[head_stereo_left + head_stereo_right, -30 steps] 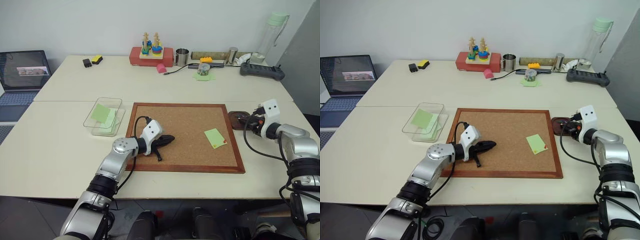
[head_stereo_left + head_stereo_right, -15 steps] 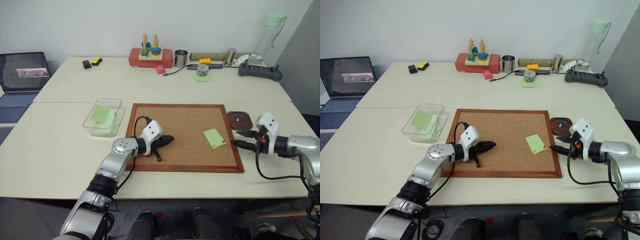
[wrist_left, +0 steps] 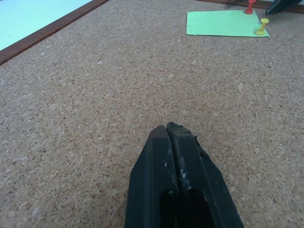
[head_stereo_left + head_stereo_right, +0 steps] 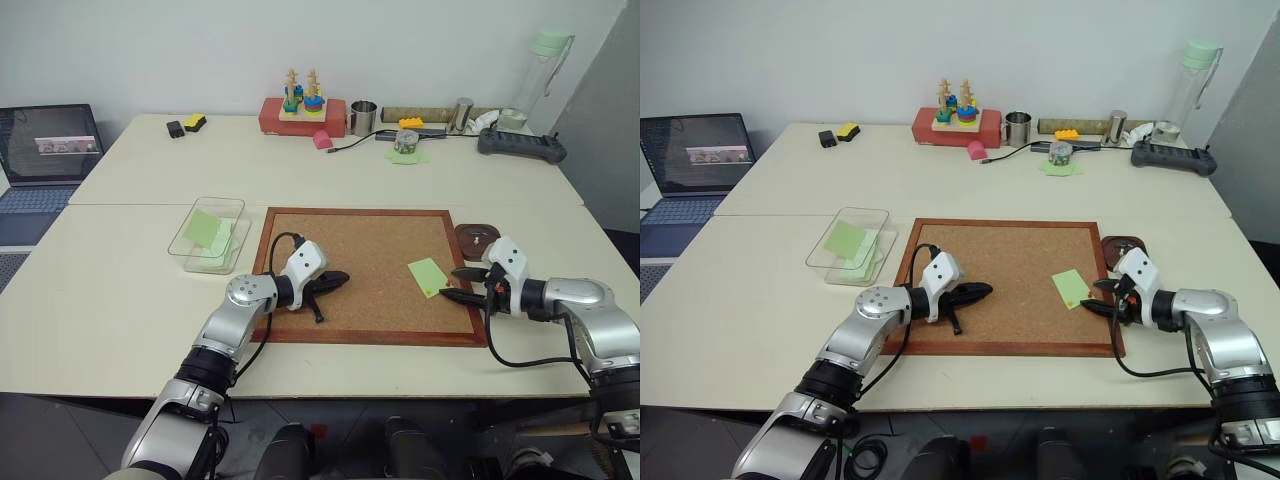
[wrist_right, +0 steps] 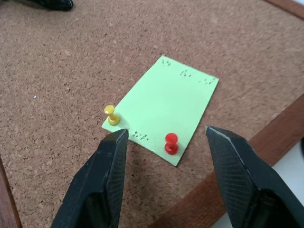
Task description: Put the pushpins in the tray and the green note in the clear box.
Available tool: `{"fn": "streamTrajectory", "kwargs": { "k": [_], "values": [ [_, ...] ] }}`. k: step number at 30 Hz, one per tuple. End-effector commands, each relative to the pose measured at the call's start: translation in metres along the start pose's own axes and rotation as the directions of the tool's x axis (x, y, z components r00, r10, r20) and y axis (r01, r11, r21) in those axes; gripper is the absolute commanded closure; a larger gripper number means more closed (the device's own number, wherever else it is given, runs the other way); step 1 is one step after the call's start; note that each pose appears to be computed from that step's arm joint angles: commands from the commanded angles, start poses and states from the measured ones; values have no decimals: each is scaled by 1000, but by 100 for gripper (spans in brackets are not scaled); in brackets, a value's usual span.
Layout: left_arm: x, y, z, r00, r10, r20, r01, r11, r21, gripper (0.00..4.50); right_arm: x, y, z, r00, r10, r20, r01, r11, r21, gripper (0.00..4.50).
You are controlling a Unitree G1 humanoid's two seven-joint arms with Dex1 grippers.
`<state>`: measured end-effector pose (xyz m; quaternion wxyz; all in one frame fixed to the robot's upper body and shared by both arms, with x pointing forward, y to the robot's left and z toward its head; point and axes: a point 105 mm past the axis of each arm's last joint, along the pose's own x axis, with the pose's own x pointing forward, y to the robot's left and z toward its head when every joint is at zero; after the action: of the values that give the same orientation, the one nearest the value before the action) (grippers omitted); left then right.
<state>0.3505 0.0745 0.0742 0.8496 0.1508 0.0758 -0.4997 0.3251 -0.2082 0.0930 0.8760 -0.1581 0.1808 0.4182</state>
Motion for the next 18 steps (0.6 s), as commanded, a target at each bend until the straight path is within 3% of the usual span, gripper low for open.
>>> {"fn": "streamTrajectory", "kwargs": {
  "k": [1, 9, 18],
  "values": [
    [-4, -2, -24, 996, 4, -88, -7, 1000, -29, 450, -5, -6, 13, 999, -24, 38, 26, 998, -50, 272],
    [-4, -3, -25, 996, 2, -91, -4, 1000, -28, 450, -5, -5, 11, 999, -24, 41, 25, 999, -45, 446],
    [-4, -4, -26, 995, 0, -98, -3, 1000, -27, 450, -10, -6, 20, 996, -18, 90, 19, 1000, -10, 448]
  ]
}}
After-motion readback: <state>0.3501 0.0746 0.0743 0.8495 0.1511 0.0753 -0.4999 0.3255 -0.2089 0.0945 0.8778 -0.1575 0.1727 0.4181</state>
